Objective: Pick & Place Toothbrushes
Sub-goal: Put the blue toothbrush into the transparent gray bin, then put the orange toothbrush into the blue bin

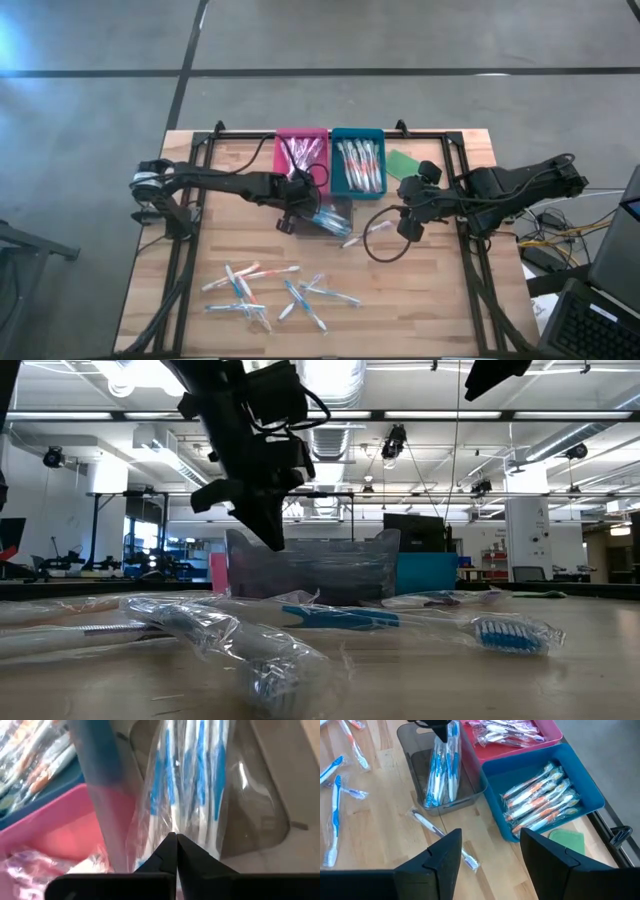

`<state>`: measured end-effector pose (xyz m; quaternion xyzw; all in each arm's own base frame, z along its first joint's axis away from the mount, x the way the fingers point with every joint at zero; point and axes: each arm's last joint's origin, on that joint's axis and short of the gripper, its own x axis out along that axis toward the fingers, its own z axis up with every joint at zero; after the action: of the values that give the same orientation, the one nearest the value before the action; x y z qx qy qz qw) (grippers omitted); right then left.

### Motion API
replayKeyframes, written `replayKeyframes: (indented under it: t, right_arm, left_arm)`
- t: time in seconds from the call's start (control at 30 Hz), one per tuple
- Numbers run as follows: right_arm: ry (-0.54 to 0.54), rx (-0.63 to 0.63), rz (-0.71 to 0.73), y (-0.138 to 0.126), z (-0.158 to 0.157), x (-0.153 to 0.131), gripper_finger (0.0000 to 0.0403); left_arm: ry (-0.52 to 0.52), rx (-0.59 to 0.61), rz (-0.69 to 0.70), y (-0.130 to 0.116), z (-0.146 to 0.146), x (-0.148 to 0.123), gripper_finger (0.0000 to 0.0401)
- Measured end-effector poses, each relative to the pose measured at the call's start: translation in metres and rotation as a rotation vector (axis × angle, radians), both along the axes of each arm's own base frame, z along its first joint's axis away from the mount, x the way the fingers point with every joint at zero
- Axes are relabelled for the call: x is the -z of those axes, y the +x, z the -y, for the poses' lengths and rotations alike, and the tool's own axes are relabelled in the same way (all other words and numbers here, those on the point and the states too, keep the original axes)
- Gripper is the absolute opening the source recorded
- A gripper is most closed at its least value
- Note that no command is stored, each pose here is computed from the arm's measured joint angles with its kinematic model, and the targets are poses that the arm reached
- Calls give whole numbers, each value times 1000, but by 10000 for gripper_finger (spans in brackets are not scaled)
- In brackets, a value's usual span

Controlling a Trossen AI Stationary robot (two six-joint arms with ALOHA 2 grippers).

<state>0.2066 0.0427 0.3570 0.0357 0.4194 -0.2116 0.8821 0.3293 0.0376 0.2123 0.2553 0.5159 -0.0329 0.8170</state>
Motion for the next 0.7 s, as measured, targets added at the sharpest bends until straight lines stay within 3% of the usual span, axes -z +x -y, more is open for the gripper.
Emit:
replayKeyframes:
  t: [0.13,0.27,0.47,0.7]
  right_arm:
    - [0,0,0,0,0,0,200]
    - [0,0,0,0,0,0,206]
    - [0,0,1,0,0,0,205]
    - [0,0,-2,0,0,2,192]
  left_arm:
    - [-46,27,8,0,1,2,14]
    - [23,-9,-2,-3,0,-5,17]
    - [37,-28,137,-10,4,-48,16]
    - [-10,-65,270,-38,14,-90,21]
